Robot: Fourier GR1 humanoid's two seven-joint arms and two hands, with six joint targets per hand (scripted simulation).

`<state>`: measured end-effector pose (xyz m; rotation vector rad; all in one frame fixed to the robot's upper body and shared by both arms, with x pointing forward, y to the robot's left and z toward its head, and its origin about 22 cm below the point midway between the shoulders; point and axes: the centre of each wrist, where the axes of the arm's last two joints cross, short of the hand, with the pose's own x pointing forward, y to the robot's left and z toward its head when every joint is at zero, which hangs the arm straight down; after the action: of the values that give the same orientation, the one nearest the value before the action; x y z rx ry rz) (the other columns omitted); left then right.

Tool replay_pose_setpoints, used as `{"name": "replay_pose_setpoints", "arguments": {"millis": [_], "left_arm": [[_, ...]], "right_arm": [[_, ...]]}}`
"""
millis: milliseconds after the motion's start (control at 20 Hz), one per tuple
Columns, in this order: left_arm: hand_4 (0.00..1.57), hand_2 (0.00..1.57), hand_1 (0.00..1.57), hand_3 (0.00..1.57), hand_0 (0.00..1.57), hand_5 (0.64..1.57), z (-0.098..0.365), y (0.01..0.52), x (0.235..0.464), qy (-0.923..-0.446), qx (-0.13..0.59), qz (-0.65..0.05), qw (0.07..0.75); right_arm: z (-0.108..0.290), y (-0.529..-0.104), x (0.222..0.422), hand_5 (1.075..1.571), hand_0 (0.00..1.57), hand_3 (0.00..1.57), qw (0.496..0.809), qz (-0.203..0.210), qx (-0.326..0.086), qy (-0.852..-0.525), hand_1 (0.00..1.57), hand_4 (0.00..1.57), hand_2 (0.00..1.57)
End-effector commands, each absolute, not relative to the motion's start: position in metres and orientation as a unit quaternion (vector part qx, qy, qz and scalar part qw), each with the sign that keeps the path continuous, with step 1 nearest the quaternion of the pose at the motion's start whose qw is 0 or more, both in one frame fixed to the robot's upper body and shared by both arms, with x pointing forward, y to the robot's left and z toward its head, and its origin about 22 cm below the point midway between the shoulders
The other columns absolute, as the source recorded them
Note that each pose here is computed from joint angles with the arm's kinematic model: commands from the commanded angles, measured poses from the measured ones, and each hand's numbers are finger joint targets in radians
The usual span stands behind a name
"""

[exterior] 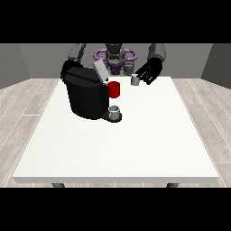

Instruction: Insert the coffee pod into the coffee machine and close the lid

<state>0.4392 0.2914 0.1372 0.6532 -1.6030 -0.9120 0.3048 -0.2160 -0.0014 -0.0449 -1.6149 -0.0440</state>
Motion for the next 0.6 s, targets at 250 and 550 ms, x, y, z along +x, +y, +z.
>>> {"name": "replay_pose_setpoints", "arguments": {"millis": [250,550], "left_arm": [[0.49,1.25,1.21,1.19,1.21,1.571,0.224,0.28,0.457,-0.704,0.293,-0.342,0.548],[0.52,1.34,1.28,1.28,1.28,1.571,0.216,0.277,0.456,-0.715,0.302,-0.351,0.523]], "right_arm": [[0.033,-0.18,0.319,1.571,0.0,0.0,0.671,0.0,0.008,-0.741,0.0,0.52,0.0],[0.033,-0.193,0.318,1.571,0.0,0.0,0.66,-0.014,-0.014,-0.751,0.0,0.51,0.0]]}}
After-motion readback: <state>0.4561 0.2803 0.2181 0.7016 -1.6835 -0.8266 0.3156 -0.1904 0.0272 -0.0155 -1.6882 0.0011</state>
